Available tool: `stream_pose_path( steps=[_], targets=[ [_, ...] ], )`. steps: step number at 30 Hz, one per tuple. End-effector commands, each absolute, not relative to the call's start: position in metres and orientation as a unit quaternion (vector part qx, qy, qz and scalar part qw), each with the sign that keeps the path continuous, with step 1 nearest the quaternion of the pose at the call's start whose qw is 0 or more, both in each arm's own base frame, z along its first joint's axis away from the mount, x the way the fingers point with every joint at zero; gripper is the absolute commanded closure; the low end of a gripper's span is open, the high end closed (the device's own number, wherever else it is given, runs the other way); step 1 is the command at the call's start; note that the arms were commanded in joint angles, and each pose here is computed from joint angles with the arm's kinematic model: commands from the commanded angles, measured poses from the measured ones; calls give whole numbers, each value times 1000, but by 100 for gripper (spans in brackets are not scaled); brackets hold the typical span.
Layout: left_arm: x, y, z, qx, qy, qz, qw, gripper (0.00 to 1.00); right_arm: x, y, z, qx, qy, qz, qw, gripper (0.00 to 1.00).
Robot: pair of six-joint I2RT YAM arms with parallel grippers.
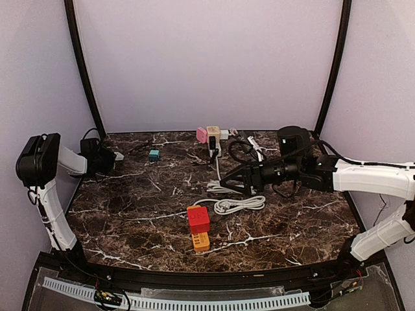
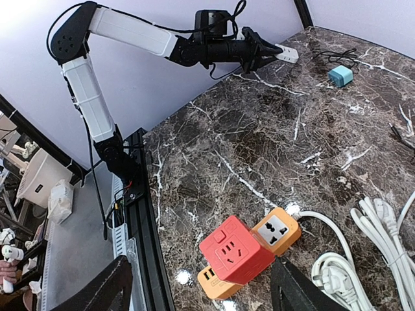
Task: Pull the plug off the socket
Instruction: Place the plug at the corner of the board.
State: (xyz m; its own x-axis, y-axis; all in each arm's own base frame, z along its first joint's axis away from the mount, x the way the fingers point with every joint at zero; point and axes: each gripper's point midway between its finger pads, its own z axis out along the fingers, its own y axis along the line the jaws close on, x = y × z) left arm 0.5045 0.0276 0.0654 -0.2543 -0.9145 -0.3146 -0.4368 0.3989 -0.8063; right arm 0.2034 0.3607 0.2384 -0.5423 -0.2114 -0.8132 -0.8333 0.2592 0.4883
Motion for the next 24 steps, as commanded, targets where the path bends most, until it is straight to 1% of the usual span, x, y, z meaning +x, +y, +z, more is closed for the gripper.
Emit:
stream_pose_path(
  steps=[1, 3, 5, 6, 7, 8, 9, 11, 12, 13, 14, 16, 17, 18, 19, 21, 24],
  targets=[
    [518, 35, 67, -468, 715, -319, 409, 99, 210, 358, 242, -357, 726, 484, 332, 28],
    [518, 37, 61, -471, 718, -316, 402, 97, 210, 358, 242, -357, 726, 484, 332, 28],
    [518, 37, 57, -472, 724, -313, 394, 91, 211, 359, 243, -357, 727, 484, 333, 28],
    [519, 37, 57, -471, 726, -312, 393, 86, 212, 359, 242, -356, 727, 483, 332, 28],
    [518, 37, 54, -473, 730, -308, 386, 82, 212, 359, 242, -356, 728, 483, 332, 28],
    [518, 36, 54, -474, 730, -308, 385, 76, 213, 359, 243, -356, 727, 484, 332, 28],
    [517, 36, 54, -475, 731, -306, 382, 73, 213, 360, 243, -356, 727, 484, 332, 28],
    [514, 36, 53, -477, 734, -303, 377, 62, 213, 360, 243, -355, 727, 484, 332, 28],
    [513, 36, 54, -479, 734, -301, 376, 53, 213, 360, 244, -355, 727, 484, 333, 28],
    [511, 36, 54, -480, 736, -299, 372, 49, 213, 359, 243, -355, 728, 484, 333, 28],
    [510, 37, 53, -481, 737, -297, 370, 44, 213, 359, 243, -354, 728, 484, 332, 28],
    [507, 36, 55, -480, 740, -293, 369, 40, 212, 358, 243, -352, 729, 484, 332, 28],
    [505, 37, 58, -481, 740, -293, 368, 36, 211, 357, 243, -351, 729, 484, 332, 28],
    [503, 37, 59, -480, 741, -290, 368, 34, 211, 356, 243, -350, 730, 484, 333, 28],
    [501, 37, 64, -480, 741, -289, 370, 27, 211, 355, 242, -349, 730, 484, 333, 27],
    [495, 38, 71, -478, 744, -280, 374, 23, 210, 354, 241, -347, 732, 482, 334, 27],
    [485, 40, 92, -467, 749, -265, 389, 20, 210, 352, 237, -345, 736, 479, 332, 27]
  ],
)
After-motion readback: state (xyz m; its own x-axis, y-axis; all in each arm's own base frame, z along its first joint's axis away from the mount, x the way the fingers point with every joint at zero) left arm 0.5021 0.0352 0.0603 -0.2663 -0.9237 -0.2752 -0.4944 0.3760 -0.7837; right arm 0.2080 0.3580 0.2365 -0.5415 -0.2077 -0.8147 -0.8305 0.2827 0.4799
